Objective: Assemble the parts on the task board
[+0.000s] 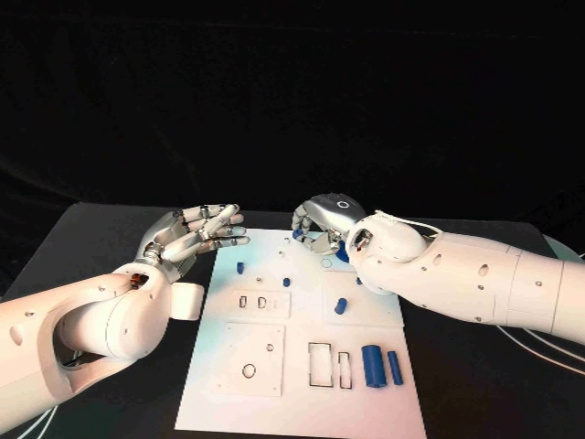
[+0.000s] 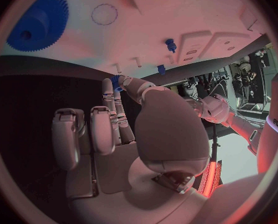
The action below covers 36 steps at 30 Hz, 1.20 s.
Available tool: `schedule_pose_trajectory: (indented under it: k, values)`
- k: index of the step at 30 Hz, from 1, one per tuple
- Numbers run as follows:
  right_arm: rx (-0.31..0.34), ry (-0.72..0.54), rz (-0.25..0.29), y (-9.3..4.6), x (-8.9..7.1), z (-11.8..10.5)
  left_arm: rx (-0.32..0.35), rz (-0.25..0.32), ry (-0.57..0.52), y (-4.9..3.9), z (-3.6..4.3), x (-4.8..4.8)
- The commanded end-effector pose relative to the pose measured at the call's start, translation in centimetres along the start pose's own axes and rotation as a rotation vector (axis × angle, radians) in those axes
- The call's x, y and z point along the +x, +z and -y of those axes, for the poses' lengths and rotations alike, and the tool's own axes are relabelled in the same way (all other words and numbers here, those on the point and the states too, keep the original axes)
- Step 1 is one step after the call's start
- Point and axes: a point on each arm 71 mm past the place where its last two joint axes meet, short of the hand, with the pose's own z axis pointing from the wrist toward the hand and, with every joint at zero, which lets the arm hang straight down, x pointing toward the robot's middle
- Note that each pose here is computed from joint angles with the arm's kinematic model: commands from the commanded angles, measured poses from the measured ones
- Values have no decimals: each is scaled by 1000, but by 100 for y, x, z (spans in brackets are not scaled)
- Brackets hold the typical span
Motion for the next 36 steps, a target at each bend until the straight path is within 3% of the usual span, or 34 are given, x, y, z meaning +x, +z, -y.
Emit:
schedule_pose_trajectory:
  k: [1,19,36]
  values:
    - [0,6,11,33,10,-5,8,-18,-10,12,20,32]
    - [-8,14,-45,129,169,-79,9,-20,-11,23,20,43]
    - [33,-14,-63,209,251,-39,9,-25,-12,29,26,57]
